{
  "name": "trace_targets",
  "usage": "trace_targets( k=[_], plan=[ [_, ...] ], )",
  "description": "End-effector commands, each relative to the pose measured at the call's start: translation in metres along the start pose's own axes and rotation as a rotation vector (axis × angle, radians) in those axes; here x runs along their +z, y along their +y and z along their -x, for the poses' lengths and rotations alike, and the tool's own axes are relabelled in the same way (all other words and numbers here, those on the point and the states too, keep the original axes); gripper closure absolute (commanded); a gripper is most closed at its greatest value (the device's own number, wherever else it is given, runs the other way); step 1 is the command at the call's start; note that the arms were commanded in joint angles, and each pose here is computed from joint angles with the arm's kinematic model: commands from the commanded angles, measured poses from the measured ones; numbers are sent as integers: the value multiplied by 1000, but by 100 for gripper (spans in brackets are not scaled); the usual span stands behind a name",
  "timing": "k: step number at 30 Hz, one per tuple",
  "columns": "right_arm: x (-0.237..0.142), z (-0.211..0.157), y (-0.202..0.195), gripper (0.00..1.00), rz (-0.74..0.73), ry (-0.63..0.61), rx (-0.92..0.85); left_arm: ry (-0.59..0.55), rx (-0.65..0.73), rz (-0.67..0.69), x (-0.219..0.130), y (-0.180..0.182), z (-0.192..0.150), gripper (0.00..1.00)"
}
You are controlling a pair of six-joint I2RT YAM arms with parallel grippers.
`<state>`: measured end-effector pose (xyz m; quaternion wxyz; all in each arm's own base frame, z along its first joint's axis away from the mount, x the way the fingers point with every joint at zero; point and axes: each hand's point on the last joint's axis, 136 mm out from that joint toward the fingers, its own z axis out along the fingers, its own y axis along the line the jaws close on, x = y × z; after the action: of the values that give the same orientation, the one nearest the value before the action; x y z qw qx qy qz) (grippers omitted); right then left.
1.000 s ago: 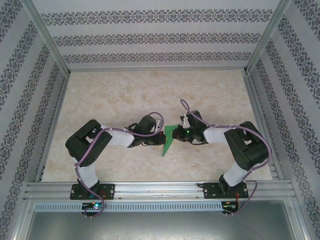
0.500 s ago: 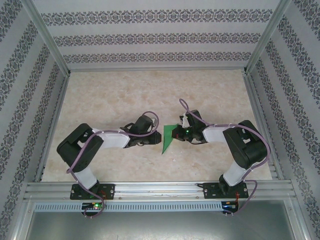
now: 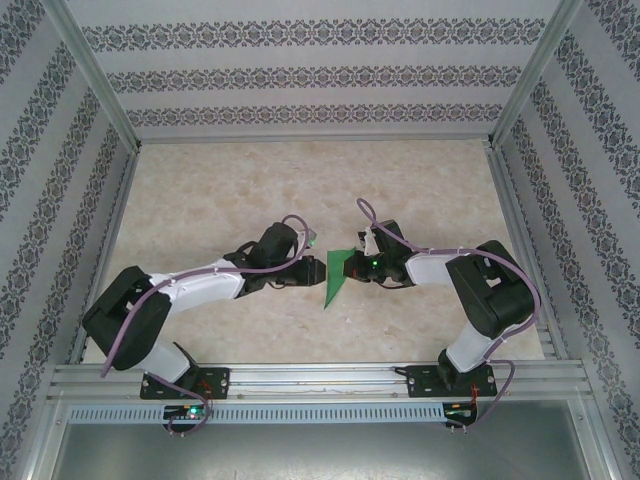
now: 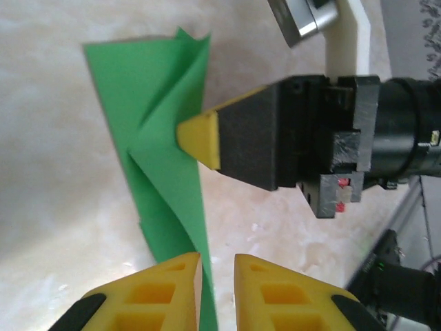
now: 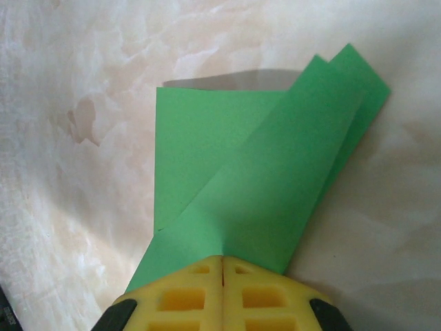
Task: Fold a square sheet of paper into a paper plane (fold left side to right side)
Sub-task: Fold the wing for the fifth time at the center of the table.
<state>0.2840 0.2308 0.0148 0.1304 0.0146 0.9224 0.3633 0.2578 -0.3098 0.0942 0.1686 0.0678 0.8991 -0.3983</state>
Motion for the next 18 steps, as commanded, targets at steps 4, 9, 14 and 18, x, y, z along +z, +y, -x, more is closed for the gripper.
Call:
trace_targets(
  k=[4,9,14,18],
  plan=[
    [6,-37,-28,97,-105,110,29,87,-12,-89,23,-18,-8,82],
    [6,-38,-28,96,-108,118,24,118,-31,-102,35,-13,-16,82],
    [7,-38,-29,96,-118,126,22,134,-40,-83,39,-5,-24,82],
    [7,-38,-29,96,-125,129,17,149,-48,-71,41,0,-30,82]
  ],
)
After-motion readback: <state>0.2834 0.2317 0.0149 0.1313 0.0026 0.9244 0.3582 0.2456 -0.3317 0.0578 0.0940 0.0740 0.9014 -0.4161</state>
